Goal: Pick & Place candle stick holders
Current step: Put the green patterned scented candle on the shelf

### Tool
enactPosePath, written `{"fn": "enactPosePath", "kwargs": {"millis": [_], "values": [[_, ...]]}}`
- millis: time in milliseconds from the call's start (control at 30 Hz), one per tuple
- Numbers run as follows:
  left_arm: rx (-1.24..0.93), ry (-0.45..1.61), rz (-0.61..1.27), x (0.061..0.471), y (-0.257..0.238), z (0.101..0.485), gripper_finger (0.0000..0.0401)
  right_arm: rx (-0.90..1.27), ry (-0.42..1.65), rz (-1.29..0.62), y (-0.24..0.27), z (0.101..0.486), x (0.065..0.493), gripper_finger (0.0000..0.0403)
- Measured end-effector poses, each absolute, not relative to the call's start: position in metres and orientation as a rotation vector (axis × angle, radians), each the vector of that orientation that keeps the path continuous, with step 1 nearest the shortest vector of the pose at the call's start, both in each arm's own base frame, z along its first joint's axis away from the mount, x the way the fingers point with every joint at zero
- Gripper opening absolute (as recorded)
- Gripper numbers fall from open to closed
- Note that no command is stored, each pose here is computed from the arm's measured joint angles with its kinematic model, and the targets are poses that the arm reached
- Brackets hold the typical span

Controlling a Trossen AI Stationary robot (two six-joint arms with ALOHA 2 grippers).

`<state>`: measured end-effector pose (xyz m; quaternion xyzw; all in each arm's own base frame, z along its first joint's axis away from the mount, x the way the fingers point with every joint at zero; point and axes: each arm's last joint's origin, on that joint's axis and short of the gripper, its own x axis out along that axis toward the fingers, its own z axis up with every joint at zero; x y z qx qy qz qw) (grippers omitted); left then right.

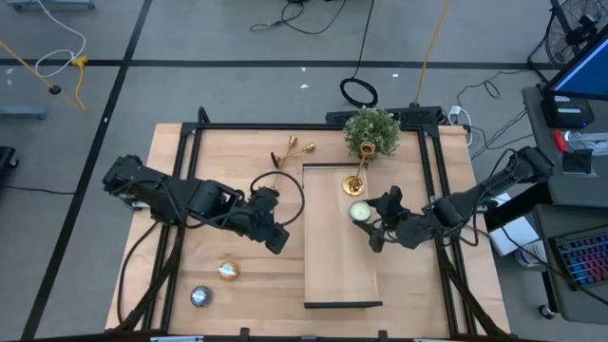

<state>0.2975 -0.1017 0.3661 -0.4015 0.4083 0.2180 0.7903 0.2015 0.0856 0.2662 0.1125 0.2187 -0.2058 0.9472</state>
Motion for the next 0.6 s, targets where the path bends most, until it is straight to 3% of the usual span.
{"fn": "enactPosePath", "kwargs": {"millis": [600], "values": [[-0.842,0.822,0.477,0.3,-0.101,0.368,0.0253,0.326,0.452,-0.493,0.075,0.246,0.201,0.029]]}}
